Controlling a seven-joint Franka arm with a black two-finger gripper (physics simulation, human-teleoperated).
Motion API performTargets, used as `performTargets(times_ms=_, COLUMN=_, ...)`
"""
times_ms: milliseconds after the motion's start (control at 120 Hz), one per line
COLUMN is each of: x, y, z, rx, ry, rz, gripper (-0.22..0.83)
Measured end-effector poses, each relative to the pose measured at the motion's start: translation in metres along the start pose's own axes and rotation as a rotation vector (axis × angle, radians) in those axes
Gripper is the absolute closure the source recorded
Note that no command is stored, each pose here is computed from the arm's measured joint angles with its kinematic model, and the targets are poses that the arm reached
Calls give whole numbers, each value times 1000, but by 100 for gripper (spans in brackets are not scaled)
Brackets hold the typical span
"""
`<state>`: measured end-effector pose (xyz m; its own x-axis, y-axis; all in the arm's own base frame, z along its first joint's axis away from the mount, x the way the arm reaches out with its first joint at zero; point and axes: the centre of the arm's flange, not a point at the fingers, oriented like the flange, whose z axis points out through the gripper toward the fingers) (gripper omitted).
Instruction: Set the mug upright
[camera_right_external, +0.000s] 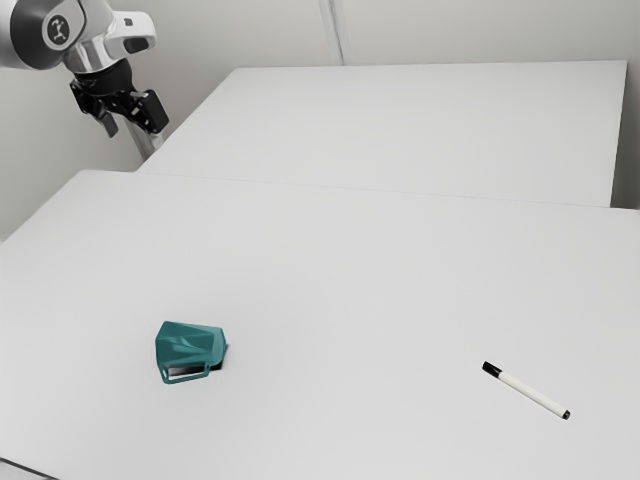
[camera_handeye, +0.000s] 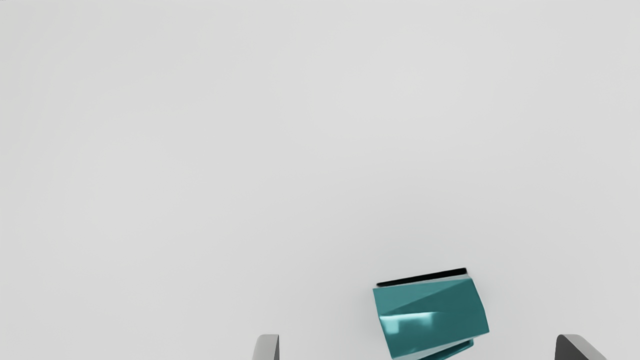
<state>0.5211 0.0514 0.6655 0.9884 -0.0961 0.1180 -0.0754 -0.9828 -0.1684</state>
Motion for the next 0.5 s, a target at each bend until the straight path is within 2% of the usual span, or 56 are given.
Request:
performTargets(times_ms=242, x=-4, y=-6, z=5, rx=-2, ry=-1, rz=-5, gripper=0)
performTargets(times_ms=425, x=-11, y=-34, z=23, rx=-14, ry=-32, rz=-60, gripper=0)
performTargets(times_ms=500, x=-21, y=-54, z=43, rx=-61, ry=-66, rz=-115, gripper=0)
